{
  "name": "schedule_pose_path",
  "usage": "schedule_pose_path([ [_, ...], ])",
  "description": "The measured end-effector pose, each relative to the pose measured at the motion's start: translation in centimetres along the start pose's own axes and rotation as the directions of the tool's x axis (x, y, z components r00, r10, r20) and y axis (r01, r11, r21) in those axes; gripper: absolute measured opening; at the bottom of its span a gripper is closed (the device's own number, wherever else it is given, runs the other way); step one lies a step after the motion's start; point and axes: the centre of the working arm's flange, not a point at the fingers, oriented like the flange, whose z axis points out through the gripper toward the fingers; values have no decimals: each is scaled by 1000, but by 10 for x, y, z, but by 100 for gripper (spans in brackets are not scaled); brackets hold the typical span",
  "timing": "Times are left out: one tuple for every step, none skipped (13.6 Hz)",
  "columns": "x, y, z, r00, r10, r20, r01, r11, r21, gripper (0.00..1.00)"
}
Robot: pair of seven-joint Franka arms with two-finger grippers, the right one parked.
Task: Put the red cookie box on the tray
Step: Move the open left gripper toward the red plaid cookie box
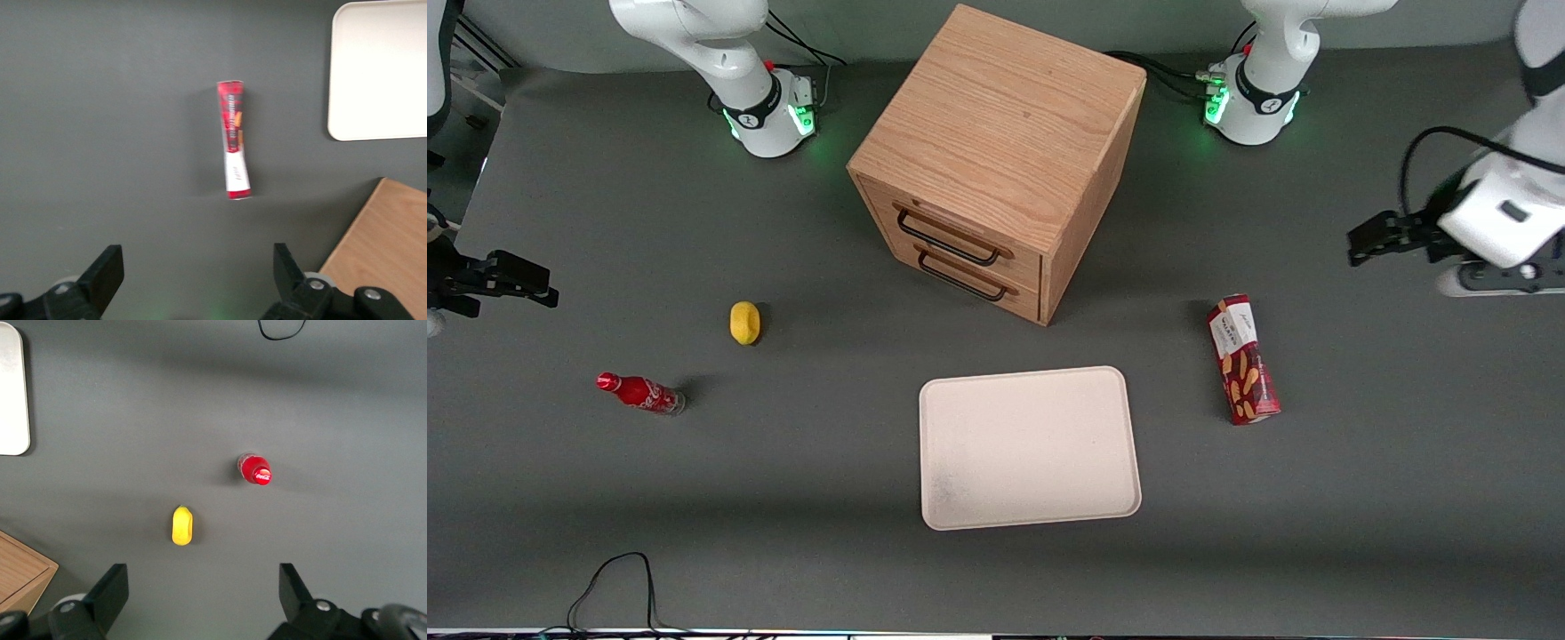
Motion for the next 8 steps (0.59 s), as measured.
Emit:
schedule_pose_path([
  [-3,19,4,1000,-9,-2,9,1000,2,100],
  [-6,32,7,1000,-13,0,13,1000,4,100],
  [-8,39,11,1000,-14,1,14,1000,5,100],
  [-8,39,15,1000,-17,2,17,1000,6,100],
  [-6,36,20,1000,-23,1,23,1000,6,100],
  [-5,32,29,1000,-30,-4,30,1000,5,100],
  [-4,29,40,999,-36,-14,36,999,2,100],
  [-5,25,53,999,-41,-23,41,999,0,100],
])
